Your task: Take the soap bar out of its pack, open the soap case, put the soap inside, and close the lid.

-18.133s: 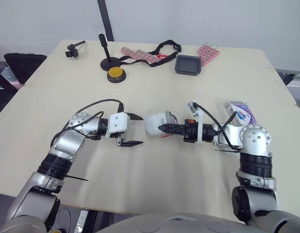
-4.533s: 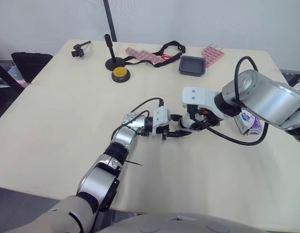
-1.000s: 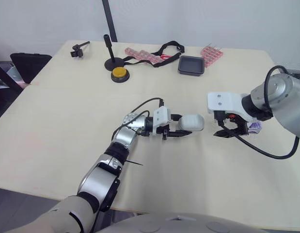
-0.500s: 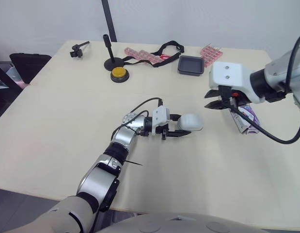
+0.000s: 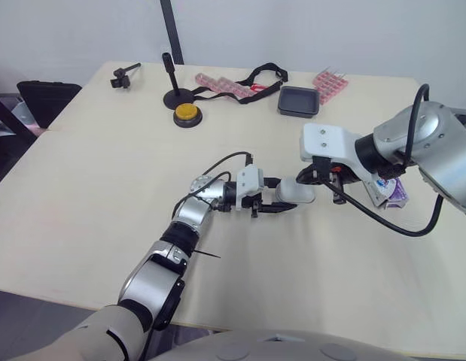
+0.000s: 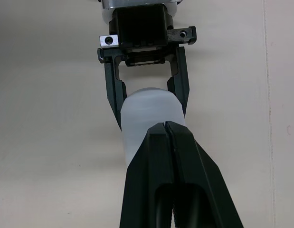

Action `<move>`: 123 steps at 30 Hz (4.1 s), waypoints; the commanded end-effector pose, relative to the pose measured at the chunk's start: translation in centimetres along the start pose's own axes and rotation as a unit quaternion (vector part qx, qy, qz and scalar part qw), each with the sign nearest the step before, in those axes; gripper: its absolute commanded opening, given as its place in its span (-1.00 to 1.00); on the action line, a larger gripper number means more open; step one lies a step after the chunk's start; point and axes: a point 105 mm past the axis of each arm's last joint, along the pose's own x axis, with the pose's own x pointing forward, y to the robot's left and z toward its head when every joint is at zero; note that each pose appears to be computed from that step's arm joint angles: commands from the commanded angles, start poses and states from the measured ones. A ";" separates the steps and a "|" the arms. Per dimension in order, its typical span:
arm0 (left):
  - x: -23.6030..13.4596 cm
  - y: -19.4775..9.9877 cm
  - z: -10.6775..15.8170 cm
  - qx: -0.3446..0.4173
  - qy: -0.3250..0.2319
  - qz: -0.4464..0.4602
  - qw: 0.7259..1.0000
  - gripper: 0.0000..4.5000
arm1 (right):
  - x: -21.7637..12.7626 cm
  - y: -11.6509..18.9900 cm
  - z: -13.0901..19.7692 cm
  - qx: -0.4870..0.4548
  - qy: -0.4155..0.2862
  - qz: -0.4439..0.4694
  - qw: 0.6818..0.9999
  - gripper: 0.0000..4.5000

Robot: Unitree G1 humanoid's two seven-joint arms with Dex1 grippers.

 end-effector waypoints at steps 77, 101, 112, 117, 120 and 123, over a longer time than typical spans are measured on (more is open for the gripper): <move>0.0 0.2 0.6 0.009 -0.008 -0.003 1.000 -0.16 | -1.9 0.1 -0.4 0.033 -0.028 -0.035 0.998 -0.98; -0.2 0.4 0.6 0.013 -0.006 -0.001 1.000 -0.16 | 0.1 1.1 -1.4 0.027 -0.017 -0.012 0.999 -0.98; -0.2 0.4 0.7 0.016 -0.004 -0.001 1.000 -0.16 | 0.8 1.4 -0.7 0.019 -0.026 -0.003 0.999 -0.98; -0.2 0.5 0.7 0.017 -0.005 0.000 1.000 -0.16 | 1.1 1.6 -0.5 0.016 -0.029 0.001 0.999 -0.98; -0.2 0.5 0.8 0.018 -0.005 -0.001 1.000 -0.16 | 1.5 1.4 -0.7 0.018 -0.025 -0.002 1.000 -0.98; -0.2 0.5 0.8 0.017 -0.005 0.000 1.000 -0.16 | 1.6 1.2 -0.5 0.019 -0.029 -0.004 0.999 -0.98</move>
